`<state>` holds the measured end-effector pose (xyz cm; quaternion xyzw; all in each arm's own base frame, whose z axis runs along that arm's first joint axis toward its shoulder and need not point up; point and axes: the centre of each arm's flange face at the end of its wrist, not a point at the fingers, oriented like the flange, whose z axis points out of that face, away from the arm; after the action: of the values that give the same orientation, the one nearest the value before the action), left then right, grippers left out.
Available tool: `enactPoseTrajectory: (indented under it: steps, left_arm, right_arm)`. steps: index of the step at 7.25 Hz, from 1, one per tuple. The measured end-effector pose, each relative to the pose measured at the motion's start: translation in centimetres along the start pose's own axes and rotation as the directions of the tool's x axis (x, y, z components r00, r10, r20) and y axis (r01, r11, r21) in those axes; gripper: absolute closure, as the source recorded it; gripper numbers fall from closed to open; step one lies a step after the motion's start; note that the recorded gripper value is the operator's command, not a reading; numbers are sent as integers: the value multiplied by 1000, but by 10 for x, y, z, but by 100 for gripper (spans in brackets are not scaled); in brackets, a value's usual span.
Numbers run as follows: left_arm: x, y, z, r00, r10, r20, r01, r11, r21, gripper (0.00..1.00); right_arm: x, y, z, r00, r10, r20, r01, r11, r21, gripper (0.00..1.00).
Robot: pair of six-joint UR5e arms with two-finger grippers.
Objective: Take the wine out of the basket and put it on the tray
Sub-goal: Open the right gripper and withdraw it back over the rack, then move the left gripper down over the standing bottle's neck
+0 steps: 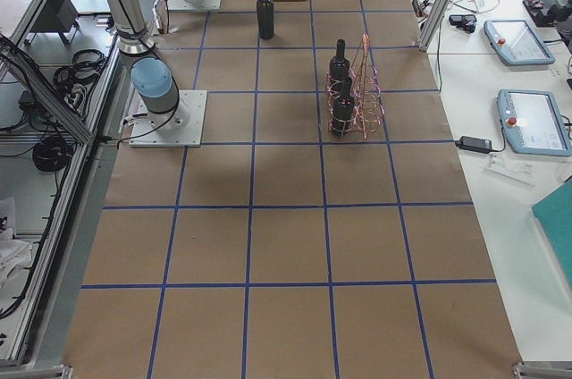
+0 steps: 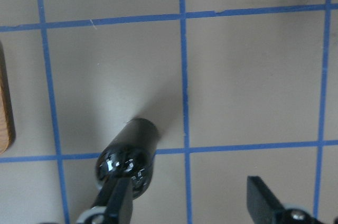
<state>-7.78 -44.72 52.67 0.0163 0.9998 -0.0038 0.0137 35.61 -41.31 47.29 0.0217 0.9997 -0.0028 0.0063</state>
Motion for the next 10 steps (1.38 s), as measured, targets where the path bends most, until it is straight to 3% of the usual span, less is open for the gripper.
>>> enactPoseTrajectory:
  steps: [2, 4, 5, 6, 10]
  left_arm:
    - [21, 2, 1, 999, 30, -23, -30, 1000, 1, 0]
    - [79, 11, 9, 997, 65, -44, -65, 998, -14, 0]
    - [110, 20, 20, 994, 98, -46, -99, 995, -31, 0]
    - [138, 30, 32, 992, 118, -51, -121, 992, -44, 0]
    - [208, 44, 89, 982, 177, -74, -183, 979, -89, 2]
  right_arm:
    - [80, -46, -17, 1000, -5, -7, 5, 1000, 13, 22]
    - [150, -78, -27, 1000, -15, -6, 15, 999, 31, 21]
    - [170, -86, -30, 1000, -15, -3, 16, 999, 38, 17]
    - [180, -89, -32, 1000, -15, -5, 15, 999, 45, 0]
    - [183, -86, -52, 1000, -7, 0, 7, 996, 87, 0]
